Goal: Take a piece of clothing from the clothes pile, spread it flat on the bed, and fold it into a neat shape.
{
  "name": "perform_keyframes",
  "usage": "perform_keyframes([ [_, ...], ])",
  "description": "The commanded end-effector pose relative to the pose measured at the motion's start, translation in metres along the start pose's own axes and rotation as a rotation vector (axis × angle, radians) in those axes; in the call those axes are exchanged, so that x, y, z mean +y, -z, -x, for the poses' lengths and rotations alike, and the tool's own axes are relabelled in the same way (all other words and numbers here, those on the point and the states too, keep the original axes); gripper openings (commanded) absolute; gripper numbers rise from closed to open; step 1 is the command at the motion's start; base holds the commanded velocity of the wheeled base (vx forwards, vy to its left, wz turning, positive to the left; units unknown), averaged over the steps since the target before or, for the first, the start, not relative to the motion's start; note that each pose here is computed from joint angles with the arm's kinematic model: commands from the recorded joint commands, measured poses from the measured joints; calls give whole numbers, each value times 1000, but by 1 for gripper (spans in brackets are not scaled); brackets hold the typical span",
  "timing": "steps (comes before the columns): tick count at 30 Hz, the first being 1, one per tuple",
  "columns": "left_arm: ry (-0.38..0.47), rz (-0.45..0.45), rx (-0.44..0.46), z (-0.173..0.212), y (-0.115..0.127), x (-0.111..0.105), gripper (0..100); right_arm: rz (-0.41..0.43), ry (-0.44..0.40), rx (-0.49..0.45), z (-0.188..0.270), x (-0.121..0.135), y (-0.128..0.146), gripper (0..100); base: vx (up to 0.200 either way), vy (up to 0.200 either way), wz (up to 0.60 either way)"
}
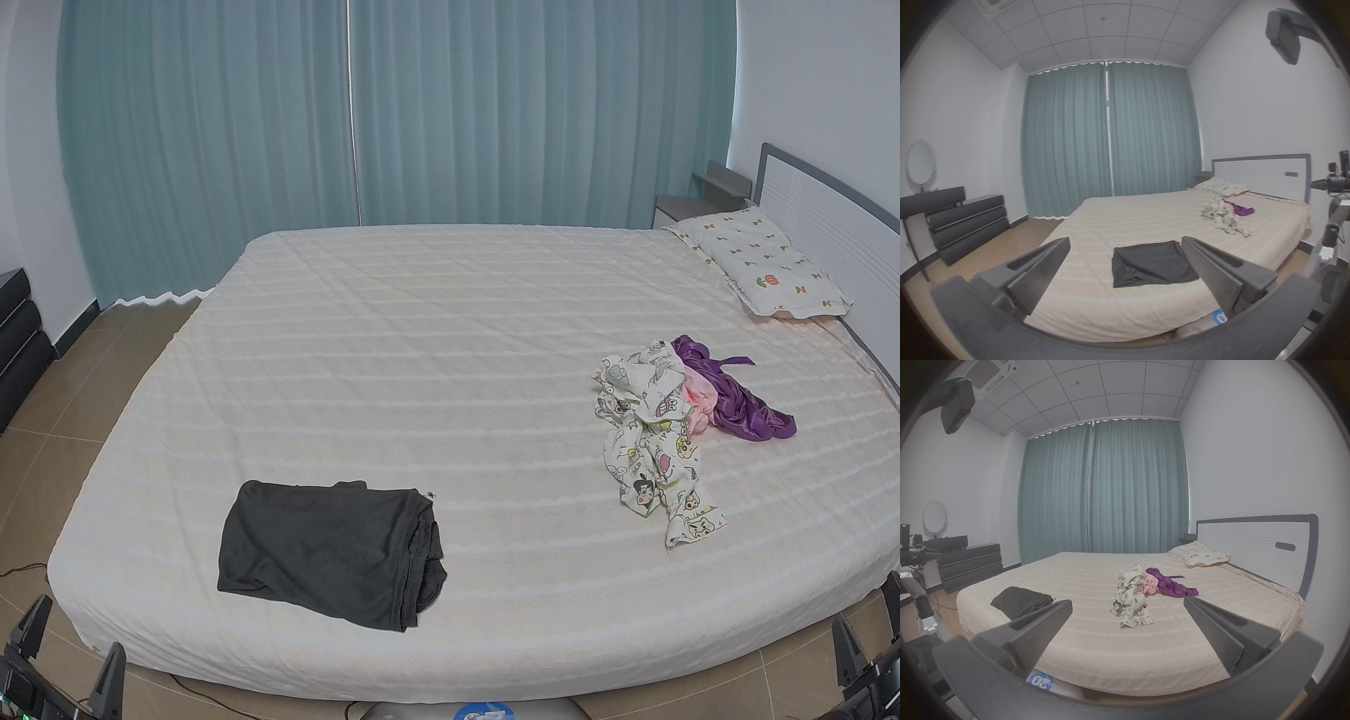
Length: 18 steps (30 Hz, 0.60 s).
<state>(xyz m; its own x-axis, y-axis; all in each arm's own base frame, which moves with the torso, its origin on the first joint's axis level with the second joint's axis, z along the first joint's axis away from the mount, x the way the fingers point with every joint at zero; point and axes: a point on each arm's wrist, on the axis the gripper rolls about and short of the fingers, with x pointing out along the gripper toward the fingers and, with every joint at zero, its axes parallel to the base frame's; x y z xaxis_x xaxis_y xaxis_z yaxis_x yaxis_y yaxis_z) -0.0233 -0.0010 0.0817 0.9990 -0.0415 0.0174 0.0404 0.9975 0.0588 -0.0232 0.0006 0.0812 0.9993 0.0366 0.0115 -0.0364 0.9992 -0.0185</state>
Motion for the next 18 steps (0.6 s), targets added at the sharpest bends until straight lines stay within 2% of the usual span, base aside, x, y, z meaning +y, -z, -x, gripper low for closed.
perform_keyframes([
  [1, -19, 3, 12, 0, 5, 0, 100, -1, 0, 7, 0, 0, 5, 100, 0, 0, 0],
  [18, -36, 48, 19, 0, 5, 0, 100, -1, 1, 7, 0, 0, 5, 100, 0, 0, 0],
])
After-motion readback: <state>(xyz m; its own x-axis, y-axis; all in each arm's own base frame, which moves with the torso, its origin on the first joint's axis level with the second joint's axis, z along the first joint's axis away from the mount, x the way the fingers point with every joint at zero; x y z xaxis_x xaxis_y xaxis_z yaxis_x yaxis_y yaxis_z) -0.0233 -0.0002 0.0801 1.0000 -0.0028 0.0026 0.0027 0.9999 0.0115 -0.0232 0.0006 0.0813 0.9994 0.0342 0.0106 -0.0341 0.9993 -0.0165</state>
